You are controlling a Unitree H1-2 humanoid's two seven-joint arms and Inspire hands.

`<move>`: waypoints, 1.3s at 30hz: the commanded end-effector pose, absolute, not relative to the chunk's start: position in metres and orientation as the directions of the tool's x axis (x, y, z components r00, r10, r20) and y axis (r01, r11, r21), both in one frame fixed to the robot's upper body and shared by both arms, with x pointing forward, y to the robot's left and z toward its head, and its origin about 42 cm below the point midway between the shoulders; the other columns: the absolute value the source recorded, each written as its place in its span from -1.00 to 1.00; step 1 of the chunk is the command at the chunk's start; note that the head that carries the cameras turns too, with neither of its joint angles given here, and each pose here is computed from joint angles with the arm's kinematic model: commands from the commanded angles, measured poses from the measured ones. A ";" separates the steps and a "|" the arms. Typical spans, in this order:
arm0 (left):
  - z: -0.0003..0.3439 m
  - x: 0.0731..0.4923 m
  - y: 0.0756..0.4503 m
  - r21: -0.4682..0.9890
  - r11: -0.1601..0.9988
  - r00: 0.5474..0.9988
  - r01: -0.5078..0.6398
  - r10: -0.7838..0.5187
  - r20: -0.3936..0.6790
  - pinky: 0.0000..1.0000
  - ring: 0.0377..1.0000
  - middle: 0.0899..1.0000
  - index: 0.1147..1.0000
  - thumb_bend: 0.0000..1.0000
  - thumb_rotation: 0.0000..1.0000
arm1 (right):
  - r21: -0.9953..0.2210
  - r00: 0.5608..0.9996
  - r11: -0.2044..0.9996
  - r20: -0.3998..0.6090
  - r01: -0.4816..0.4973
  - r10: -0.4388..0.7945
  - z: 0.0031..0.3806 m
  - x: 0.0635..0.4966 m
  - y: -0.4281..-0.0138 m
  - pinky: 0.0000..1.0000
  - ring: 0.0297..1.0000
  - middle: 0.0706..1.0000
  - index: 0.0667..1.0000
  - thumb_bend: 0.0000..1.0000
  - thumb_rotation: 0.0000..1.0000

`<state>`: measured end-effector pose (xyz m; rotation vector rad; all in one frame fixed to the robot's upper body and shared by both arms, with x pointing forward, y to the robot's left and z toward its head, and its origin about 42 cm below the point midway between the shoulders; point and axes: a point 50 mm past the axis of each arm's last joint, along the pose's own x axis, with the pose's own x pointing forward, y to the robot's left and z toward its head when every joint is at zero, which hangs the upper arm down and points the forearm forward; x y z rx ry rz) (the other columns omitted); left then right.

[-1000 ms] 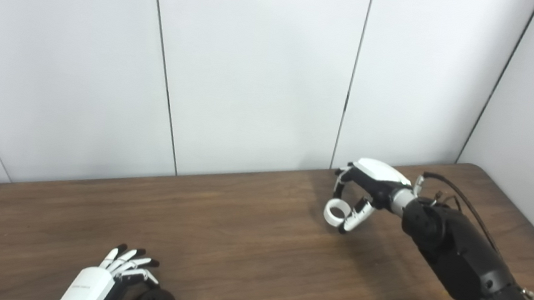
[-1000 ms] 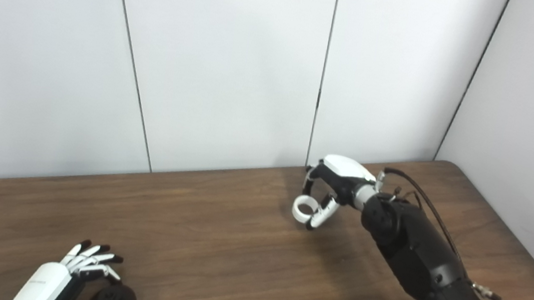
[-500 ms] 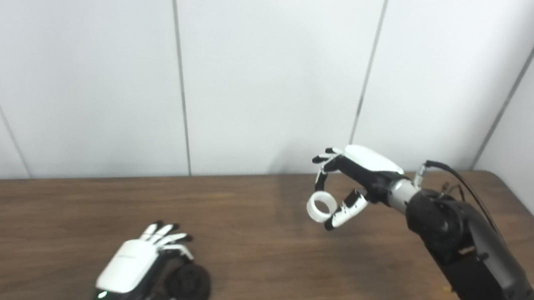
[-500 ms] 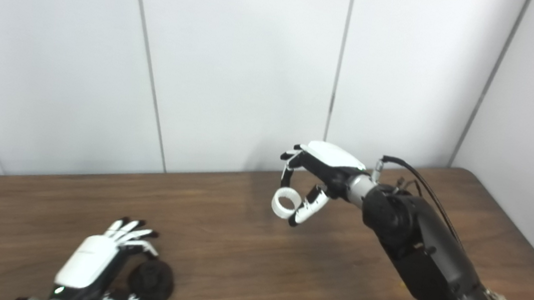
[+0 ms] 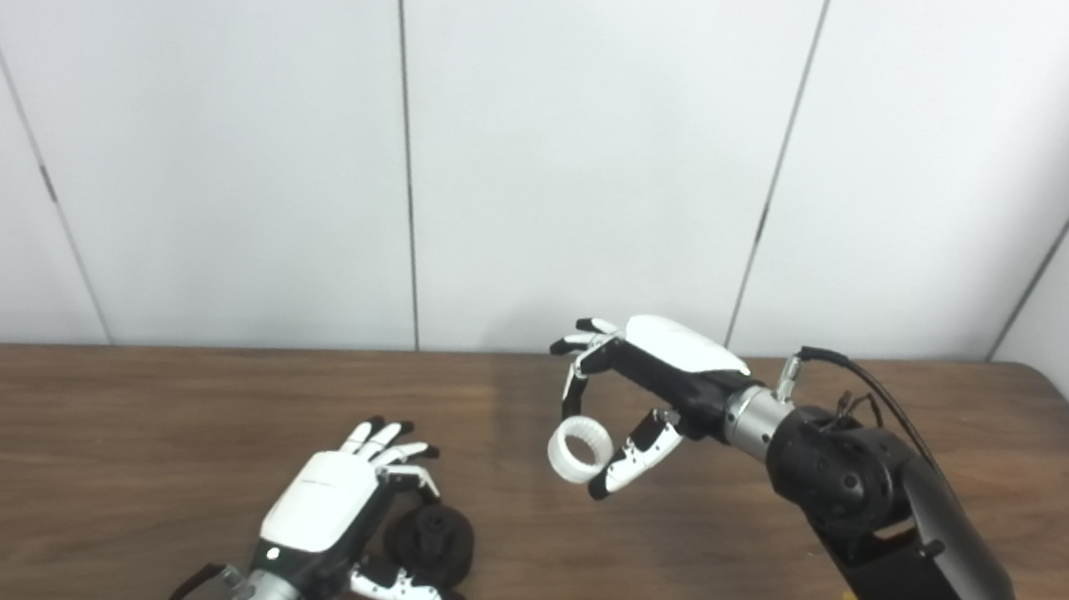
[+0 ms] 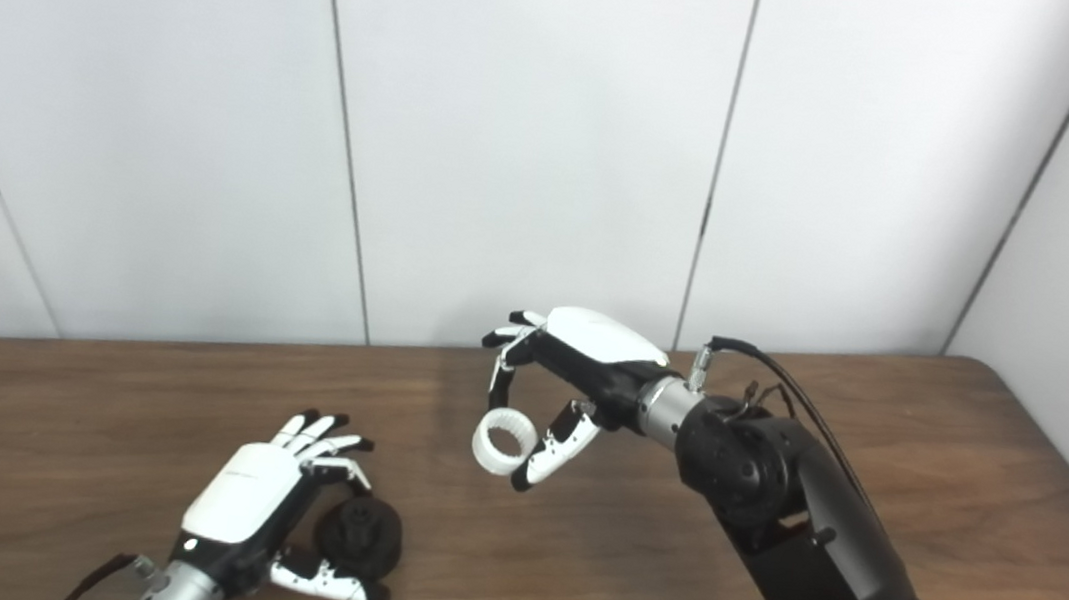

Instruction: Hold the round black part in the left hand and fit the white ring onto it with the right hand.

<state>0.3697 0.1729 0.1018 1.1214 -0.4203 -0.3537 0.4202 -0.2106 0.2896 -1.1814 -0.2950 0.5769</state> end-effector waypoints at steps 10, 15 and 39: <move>0.042 0.316 0.131 0.866 0.424 0.853 0.266 -0.522 -0.007 1.00 0.90 0.65 -0.18 0.04 -0.90 | -0.943 0.763 0.251 -0.003 -0.217 0.647 0.295 0.423 -0.183 0.92 0.99 0.78 -0.12 0.04 -0.75; 0.044 0.312 0.126 0.861 0.430 0.848 0.271 -0.529 -0.003 1.00 0.91 0.66 -0.18 0.04 -0.90 | -0.940 0.753 0.248 -0.012 -0.232 0.658 0.286 0.423 -0.178 0.91 0.99 0.79 -0.12 0.04 -0.74; 0.053 0.292 0.114 0.848 0.450 0.837 0.281 -0.547 0.013 1.00 0.92 0.67 -0.18 0.04 -0.91 | -0.921 0.724 0.227 -0.079 -0.316 0.685 0.265 0.416 -0.166 0.95 1.00 0.80 -0.13 0.04 -0.75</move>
